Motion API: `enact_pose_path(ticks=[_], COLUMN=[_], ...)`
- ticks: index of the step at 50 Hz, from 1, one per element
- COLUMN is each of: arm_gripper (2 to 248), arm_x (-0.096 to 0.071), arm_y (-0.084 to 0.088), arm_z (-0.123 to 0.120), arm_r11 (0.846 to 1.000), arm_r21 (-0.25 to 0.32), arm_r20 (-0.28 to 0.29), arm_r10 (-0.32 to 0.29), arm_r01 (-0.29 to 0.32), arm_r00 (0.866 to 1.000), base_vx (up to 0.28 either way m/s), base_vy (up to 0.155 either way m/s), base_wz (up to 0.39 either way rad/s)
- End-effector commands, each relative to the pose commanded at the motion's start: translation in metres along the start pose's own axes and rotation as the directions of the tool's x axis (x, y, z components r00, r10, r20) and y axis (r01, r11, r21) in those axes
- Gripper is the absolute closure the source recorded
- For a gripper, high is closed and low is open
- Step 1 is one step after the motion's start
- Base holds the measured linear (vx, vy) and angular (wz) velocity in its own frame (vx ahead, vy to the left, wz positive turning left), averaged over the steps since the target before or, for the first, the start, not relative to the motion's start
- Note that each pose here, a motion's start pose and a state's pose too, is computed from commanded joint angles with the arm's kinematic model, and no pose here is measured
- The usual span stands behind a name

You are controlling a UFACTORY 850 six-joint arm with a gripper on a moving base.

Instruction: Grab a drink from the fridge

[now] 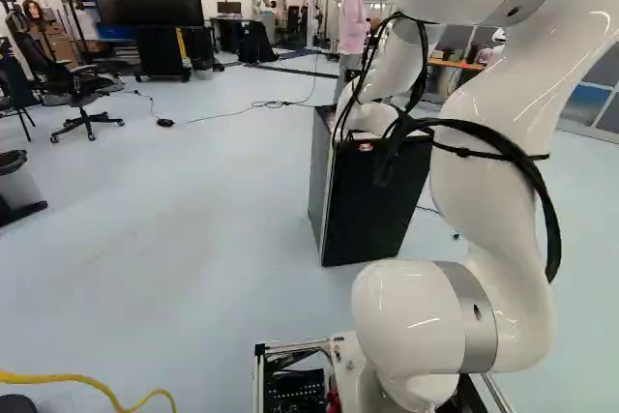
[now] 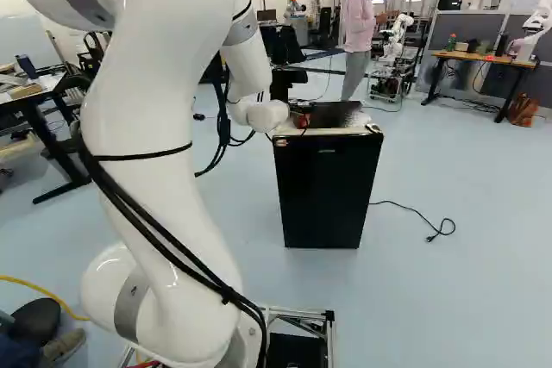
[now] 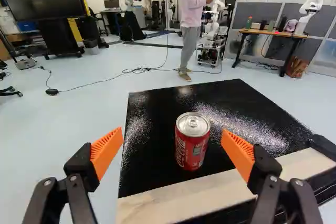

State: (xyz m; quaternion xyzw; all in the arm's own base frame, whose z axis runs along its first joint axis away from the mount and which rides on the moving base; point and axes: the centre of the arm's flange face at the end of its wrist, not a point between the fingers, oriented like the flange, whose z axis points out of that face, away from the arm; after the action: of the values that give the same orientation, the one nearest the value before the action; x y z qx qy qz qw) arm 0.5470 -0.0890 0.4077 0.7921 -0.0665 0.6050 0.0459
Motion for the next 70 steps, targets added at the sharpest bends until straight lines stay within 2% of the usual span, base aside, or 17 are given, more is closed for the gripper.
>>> enact_pose_path(ticks=[20,33,47,48,53,54,58,59,63,64,70], arm_gripper=[3,3,5,39,39,77,77,116,116,150,152], arm_x=[-0.018,-0.018,-0.017,-0.017,-0.017,-0.017,-0.017,-0.016,-0.014,-0.013,-0.008], arm_y=[0.005,0.019,0.022,0.022,0.022,0.022,0.022,0.022,0.022,0.022,0.022], arm_z=[0.018,0.034,0.044,0.044,0.044,0.044,0.044,0.044,0.043,0.043,0.041], arm_r11=[1.000,0.999,0.999,0.999,0.999,0.999,0.999,0.999,0.999,0.999,0.999], arm_r21=[-0.009,-0.032,-0.036,-0.036,-0.036,-0.036,-0.036,-0.036,-0.036,-0.036,-0.036], arm_r20=[0.031,0.025,0.019,0.019,0.019,0.019,0.019,0.019,0.015,0.013,0.003], arm_r10=[0.002,0.009,0.010,0.010,0.010,0.010,0.010,0.010,0.010,0.010,0.010], arm_r01=[-0.002,-0.008,-0.010,-0.010,-0.010,-0.010,-0.010,-0.010,-0.010,-0.010,-0.010], arm_r00=[1.000,1.000,1.000,1.000,1.000,1.000,1.000,1.000,1.000,1.000,1.000], base_vx=[0.000,0.000,0.000,0.000,0.000,0.000,0.000,0.000,0.000,0.000,0.000], base_vy=[0.000,0.000,0.000,0.000,0.000,0.000,0.000,0.000,0.000,0.000,0.000], base_wz=[0.000,0.000,0.000,0.000,0.000,0.000,0.000,0.000,0.000,0.000,0.000])
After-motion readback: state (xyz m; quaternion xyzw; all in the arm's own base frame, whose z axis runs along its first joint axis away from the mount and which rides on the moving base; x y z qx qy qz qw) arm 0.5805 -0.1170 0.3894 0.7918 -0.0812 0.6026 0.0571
